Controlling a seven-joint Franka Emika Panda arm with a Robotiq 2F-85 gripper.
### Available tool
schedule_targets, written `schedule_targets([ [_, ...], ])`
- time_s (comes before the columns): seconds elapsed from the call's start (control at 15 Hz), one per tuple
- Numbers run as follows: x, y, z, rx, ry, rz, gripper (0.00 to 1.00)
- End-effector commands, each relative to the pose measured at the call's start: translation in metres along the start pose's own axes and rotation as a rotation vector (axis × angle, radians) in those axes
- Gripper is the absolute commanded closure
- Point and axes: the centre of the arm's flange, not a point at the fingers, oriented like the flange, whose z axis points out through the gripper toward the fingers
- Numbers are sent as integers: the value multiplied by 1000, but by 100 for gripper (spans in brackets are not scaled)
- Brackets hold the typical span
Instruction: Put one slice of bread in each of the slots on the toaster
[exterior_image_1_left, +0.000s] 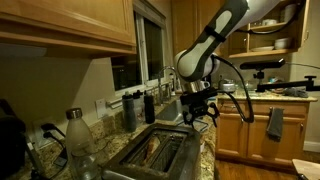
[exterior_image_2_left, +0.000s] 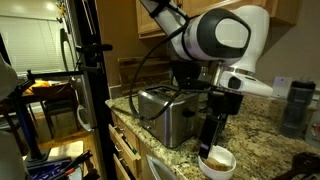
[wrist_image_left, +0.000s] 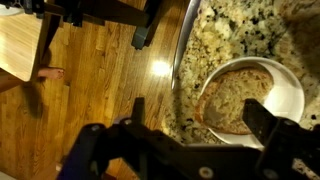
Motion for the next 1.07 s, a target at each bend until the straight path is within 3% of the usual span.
schedule_targets([
  [0.0, 13, 3, 4, 31, 4, -29, 0],
  [1.0, 38, -7, 41, 84, -14, -99, 0],
])
